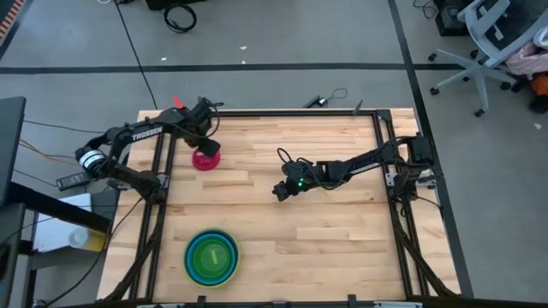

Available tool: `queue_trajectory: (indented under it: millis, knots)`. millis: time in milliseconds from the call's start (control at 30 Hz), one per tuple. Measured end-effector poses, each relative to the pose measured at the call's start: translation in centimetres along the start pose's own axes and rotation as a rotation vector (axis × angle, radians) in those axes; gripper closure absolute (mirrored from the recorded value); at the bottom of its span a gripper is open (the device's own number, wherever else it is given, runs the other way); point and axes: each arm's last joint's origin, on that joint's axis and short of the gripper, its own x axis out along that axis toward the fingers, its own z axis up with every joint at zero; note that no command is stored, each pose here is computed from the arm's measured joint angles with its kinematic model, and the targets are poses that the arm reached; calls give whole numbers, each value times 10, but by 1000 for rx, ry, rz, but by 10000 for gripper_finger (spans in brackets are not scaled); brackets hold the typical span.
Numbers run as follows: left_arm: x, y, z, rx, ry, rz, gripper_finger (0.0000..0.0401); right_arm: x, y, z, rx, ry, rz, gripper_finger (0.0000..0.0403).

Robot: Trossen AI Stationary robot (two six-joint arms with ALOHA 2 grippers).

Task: Nest bowls inside each other
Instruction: Stack the extra small red bowl on top of the small green bowl

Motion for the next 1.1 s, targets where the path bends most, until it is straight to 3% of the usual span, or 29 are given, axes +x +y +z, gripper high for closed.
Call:
queue_trajectory:
  millis: [433,633,900,1100]
  knots:
    - [5,-38,-4,43,11,-50,281,0,3,-6,15,0,-4,327]
    - [2,-81,-11,111,-27,-271,281,0,3,-6,15,-1,-4,327]
    - [-19,-155,-28,299,-197,-602,281,0,4,-6,50,23,14,324]
    - [-33,-176,-45,316,-213,-695,281,0,4,-7,48,57,27,313]
